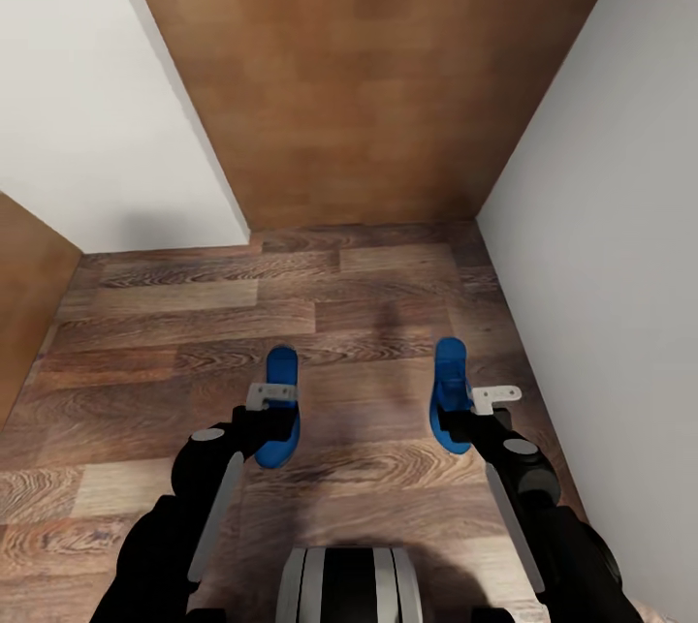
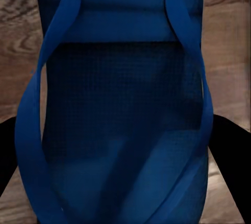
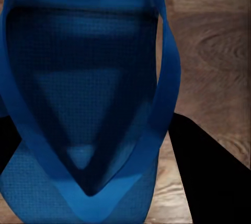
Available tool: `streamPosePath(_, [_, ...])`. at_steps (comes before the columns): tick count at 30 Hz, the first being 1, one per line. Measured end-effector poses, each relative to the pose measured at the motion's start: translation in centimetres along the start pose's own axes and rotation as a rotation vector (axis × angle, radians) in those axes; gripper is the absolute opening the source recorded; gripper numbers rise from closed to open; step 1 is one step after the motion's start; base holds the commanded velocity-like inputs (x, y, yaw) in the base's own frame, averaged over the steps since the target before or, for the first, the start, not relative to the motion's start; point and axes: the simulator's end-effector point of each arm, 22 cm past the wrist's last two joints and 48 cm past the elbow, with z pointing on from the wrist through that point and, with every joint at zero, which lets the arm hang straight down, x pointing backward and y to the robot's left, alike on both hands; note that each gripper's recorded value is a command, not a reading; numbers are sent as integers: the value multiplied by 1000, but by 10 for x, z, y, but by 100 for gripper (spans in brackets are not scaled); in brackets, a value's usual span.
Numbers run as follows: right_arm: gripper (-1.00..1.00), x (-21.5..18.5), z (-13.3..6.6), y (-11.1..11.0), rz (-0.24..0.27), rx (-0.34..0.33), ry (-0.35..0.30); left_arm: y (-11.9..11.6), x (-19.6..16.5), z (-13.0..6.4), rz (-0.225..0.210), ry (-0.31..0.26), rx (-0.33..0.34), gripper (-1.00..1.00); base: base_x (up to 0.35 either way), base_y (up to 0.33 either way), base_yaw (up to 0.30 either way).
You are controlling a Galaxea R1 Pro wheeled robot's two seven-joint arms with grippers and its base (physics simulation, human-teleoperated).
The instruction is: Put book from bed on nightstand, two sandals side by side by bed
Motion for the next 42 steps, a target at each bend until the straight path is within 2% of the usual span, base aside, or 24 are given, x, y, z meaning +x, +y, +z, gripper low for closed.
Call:
streamPosePath(22, [-100,-39,-32,-5,-1,10,-83,-12,-38,-35,25,-88,9,-100,-341,0,-4])
streamPosePath(42, [-100,-77,-69,-10,6,15,-174,-27,-75,-74,61,-180,19,-100,-265,0,-248])
